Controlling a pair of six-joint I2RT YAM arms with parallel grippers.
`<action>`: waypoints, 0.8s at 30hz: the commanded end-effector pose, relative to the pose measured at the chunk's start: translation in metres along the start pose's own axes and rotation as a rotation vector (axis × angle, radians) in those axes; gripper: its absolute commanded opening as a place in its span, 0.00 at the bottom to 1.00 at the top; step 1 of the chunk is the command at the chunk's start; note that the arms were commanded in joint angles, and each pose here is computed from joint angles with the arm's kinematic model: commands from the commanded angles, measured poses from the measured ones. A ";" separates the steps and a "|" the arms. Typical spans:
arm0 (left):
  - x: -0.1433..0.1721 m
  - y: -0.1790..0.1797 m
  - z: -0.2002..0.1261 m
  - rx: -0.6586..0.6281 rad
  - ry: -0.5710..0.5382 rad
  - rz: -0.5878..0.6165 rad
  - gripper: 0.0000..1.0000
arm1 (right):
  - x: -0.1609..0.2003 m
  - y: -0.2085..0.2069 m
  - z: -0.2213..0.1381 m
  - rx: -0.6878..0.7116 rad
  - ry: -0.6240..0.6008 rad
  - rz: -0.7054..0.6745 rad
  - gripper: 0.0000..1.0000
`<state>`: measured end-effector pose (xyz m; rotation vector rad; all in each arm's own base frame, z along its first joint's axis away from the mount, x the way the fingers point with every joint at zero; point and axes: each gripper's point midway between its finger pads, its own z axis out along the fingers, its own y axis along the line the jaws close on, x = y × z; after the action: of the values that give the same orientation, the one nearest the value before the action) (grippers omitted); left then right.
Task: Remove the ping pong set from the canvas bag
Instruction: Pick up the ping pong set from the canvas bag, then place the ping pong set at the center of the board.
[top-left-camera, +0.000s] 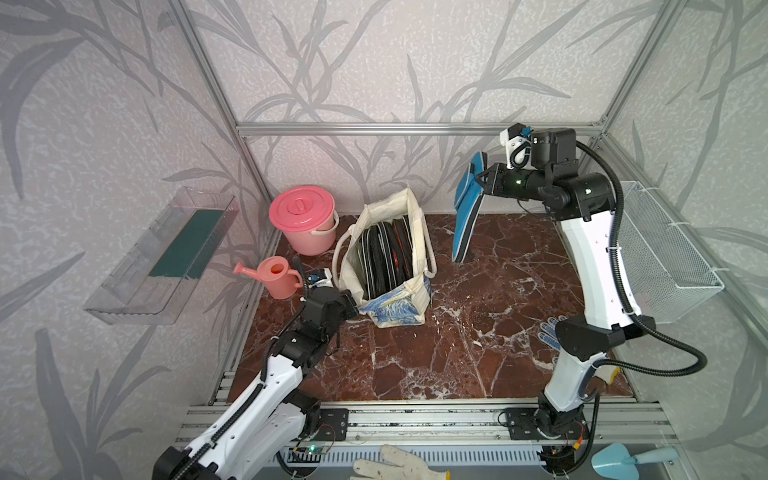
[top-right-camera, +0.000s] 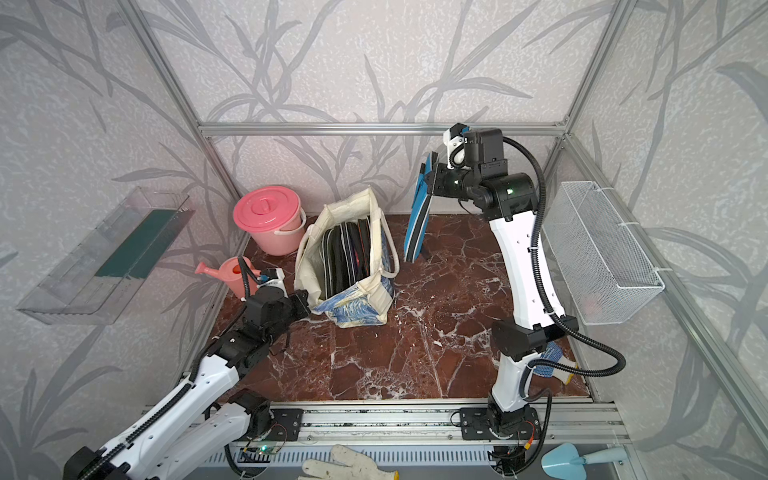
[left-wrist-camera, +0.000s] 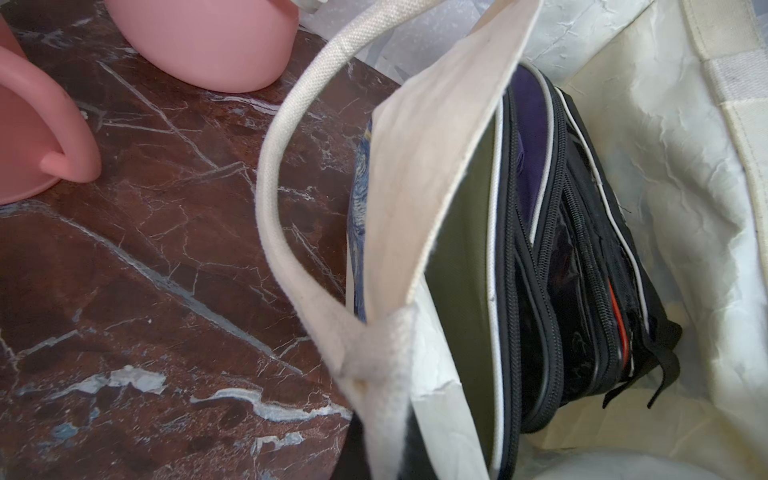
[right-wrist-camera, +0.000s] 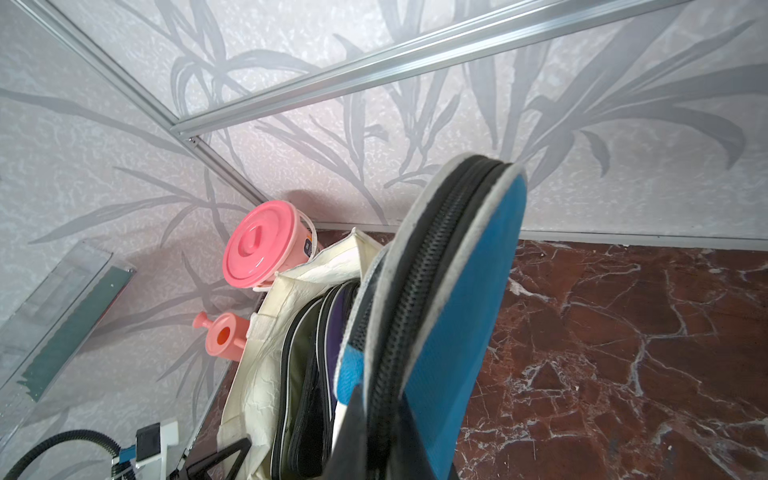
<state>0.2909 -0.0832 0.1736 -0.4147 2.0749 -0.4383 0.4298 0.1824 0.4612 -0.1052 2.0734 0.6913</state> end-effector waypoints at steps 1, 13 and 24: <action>-0.001 0.017 -0.006 -0.073 -0.026 0.001 0.00 | -0.029 0.016 -0.014 -0.092 -0.116 -0.029 0.00; -0.007 0.014 -0.016 -0.052 -0.046 0.001 0.00 | -0.002 -0.030 0.079 -0.143 -0.069 -0.043 0.00; -0.008 0.012 -0.019 -0.039 -0.043 0.003 0.00 | 0.024 -0.050 0.170 -0.330 -0.060 0.002 0.00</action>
<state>0.2787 -0.0776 0.1794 -0.4176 2.0691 -0.4380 0.5465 0.2159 0.2979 -0.1611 2.1252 0.9083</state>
